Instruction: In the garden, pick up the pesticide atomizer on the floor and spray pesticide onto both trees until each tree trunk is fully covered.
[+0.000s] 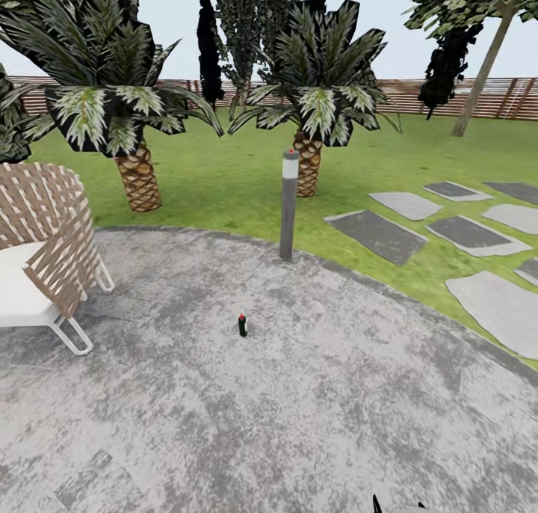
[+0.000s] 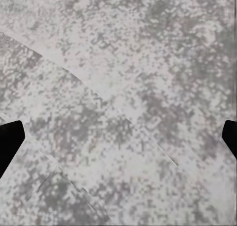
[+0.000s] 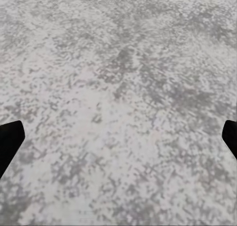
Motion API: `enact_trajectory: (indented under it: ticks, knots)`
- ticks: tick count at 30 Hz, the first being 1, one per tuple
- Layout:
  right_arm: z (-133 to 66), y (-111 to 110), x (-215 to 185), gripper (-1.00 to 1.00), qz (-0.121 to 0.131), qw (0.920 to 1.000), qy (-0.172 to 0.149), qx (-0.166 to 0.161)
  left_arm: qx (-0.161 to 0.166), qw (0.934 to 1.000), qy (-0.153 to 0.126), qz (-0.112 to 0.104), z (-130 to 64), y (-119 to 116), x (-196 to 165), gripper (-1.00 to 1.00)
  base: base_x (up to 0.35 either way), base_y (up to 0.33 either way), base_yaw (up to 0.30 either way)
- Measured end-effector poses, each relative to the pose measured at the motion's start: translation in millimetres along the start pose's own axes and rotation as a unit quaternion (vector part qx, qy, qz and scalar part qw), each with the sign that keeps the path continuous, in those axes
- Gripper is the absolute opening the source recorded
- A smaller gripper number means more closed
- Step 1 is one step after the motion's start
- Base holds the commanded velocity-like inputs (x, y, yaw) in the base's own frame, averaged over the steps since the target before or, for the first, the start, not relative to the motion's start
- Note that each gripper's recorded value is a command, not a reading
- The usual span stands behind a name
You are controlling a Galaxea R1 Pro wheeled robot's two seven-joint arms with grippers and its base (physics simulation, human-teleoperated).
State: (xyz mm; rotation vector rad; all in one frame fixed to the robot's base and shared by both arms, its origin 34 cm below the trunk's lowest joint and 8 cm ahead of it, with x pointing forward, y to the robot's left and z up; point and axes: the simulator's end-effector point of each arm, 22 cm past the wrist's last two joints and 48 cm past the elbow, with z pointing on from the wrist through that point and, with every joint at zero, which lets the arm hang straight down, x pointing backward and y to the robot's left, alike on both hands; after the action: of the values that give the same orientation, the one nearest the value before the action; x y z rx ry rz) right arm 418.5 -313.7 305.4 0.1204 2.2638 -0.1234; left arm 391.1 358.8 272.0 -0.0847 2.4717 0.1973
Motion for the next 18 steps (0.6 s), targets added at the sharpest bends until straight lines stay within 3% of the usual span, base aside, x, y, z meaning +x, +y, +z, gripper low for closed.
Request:
enact_trajectory:
  ticks: [18]
  knots:
    - [-0.5,-0.5,2.0,1.0,-0.002,1.0,0.002,-0.001,-0.002,1.0,0.0,0.0,0.0,1.3,0.1,1.0,0.324,-0.167,0.003]
